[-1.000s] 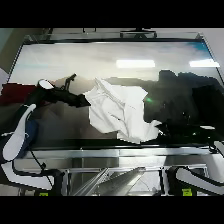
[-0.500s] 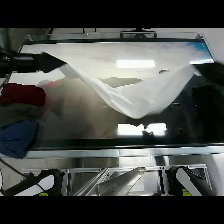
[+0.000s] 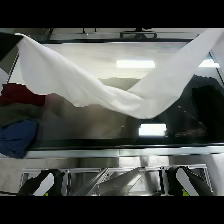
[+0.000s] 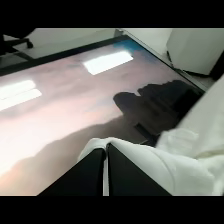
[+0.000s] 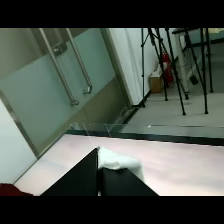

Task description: Fold the shirts.

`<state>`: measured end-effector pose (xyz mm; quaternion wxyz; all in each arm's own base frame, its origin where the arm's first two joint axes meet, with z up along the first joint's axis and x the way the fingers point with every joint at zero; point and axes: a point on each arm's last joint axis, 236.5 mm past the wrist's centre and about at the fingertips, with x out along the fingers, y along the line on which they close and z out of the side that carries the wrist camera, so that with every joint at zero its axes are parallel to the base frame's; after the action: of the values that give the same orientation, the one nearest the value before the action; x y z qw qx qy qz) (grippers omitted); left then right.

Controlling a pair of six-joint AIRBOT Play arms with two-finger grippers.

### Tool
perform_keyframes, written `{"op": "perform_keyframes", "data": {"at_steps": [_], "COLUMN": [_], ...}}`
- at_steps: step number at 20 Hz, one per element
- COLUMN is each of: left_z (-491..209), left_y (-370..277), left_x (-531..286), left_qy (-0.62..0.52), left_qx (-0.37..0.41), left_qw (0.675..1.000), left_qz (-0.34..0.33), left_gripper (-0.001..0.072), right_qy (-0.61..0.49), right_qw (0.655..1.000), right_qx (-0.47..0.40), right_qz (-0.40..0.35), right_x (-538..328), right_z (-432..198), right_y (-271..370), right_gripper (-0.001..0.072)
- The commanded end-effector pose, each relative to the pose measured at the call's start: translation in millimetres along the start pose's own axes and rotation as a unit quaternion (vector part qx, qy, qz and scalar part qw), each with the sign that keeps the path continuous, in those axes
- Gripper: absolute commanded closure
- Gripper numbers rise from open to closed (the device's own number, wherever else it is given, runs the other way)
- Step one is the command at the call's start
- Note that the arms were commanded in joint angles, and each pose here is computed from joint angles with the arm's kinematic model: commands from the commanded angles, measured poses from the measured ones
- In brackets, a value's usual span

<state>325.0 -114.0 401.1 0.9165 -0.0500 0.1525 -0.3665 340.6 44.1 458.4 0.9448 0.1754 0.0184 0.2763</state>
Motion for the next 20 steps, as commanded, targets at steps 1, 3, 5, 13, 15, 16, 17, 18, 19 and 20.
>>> {"op": "perform_keyframes", "data": {"at_steps": [1, 3, 5, 13, 15, 16, 17, 18, 19, 20], "left_z": [-20.6, -67.3, -122.8, -322.7, -343.2, -351.1, -357.9, -363.5, -368.8, -373.6], "left_y": [39.2, 71.5, 99.9, 139.7, 141.7, 142.6, 143.6, 144.1, 144.5, 144.8], "left_x": [7.5, 33.2, 62.9, 149.1, 153.0, 154.7, 156.3, 157.3, 158.3, 159.1], "left_qy": [0.015, 0.065, 0.112, 0.250, 0.268, 0.274, 0.279, 0.282, 0.286, 0.290], "left_qx": [-0.030, -0.085, -0.147, -0.315, -0.336, -0.342, -0.346, -0.348, -0.352, -0.357], "left_qw": [0.999, 0.994, 0.983, 0.914, 0.900, 0.896, 0.893, 0.890, 0.887, 0.884], "left_qz": [0.025, 0.006, -0.015, -0.062, -0.071, -0.075, -0.078, -0.081, -0.084, -0.085], "left_gripper": [0.0686, 0.0687, 0.0687, 0.0689, 0.0689, 0.0689, 0.0689, 0.0689, 0.0689, 0.0689], "right_qy": [0.039, 0.115, 0.207, 0.390, 0.405, 0.420, 0.442, 0.464, 0.480, 0.492], "right_qw": [0.998, 0.989, 0.970, 0.872, 0.863, 0.854, 0.838, 0.822, 0.807, 0.794], "right_qx": [0.019, 0.055, 0.090, 0.277, 0.287, 0.293, 0.299, 0.304, 0.305, 0.307], "right_qz": [-0.047, -0.075, -0.094, -0.102, -0.098, -0.098, -0.112, -0.133, -0.159, -0.183], "right_x": [20.1, 50.4, 82.4, 116.5, 91.0, 73.2, 51.0, 29.5, 8.2, -12.2], "right_z": [-21.4, -74.2, -148.7, -358.9, -349.2, -345.9, -347.8, -353.1, -359.5, -365.5], "right_y": [-54.6, -110.0, -162.8, -254.0, -255.9, -256.0, -258.4, -262.3, -268.1, -273.8], "right_gripper": [0.0696, 0.0695, 0.0695, 0.0430, 0.0430, 0.0430, 0.0430, 0.0430, 0.0427, 0.0402]}}
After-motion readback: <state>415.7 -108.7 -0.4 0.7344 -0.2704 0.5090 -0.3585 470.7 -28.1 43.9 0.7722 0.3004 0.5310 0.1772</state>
